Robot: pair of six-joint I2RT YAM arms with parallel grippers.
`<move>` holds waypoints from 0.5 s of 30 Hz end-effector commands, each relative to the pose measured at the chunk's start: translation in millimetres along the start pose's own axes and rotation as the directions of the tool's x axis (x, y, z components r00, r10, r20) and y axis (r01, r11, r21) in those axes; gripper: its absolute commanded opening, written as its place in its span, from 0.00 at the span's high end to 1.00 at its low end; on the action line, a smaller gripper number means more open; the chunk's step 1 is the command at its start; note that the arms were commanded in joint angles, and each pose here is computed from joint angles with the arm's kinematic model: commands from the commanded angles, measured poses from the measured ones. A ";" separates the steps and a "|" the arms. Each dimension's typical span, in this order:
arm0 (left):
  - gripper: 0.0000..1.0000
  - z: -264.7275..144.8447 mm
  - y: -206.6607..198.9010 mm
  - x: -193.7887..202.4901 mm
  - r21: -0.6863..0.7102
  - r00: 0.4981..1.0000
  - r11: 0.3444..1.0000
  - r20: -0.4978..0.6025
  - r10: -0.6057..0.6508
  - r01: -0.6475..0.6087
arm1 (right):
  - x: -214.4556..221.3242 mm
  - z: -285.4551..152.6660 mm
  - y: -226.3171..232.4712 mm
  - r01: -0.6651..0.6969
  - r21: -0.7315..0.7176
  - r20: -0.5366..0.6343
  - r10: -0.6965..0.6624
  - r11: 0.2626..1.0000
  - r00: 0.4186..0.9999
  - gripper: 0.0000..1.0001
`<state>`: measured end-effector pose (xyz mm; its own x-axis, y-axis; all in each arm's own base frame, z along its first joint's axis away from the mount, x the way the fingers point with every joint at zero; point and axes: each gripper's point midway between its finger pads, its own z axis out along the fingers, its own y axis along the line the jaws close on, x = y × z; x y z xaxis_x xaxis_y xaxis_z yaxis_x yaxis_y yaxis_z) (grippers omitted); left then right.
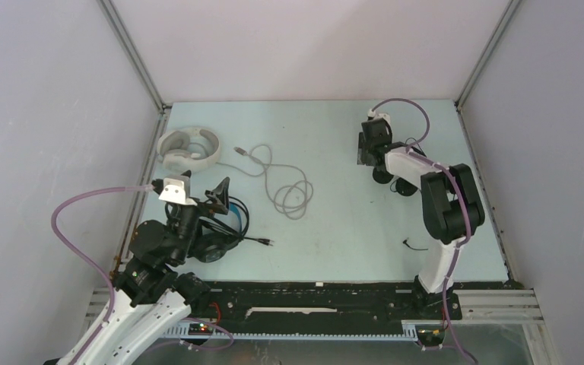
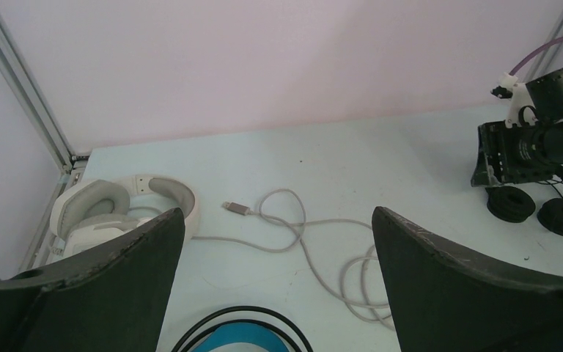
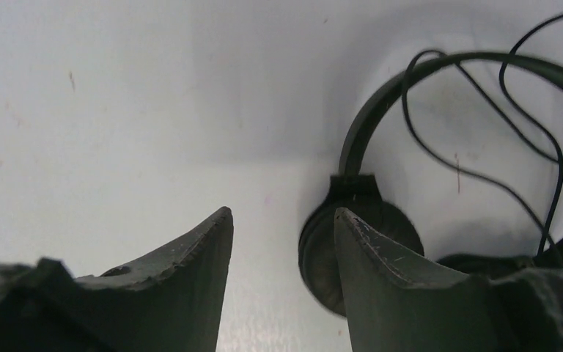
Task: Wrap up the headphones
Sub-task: Pick up the headphones from the center of the board.
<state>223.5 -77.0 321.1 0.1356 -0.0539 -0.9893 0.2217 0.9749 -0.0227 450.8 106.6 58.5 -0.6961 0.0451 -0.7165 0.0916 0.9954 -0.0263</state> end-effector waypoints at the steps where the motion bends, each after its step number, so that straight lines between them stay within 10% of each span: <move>1: 0.00 -2.3 3.7 -19.6 -0.010 0.998 1.000 0.054 -0.022 0.022 | -19.3 15.1 -2.7 -0.054 0.006 -0.034 0.055 0.998 0.998 0.45; 15: 0.00 0.4 5.0 -17.3 -0.020 0.999 1.000 0.047 0.006 -0.005 | -12.0 52.8 -28.8 -0.150 0.121 -0.182 0.171 0.981 0.968 0.43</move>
<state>223.4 -76.4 321.5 0.1394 -0.0453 -0.9892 0.2207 0.9752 -0.0136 490.2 81.7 31.5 -0.7790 0.1607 -0.6061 0.2282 0.9730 -0.0353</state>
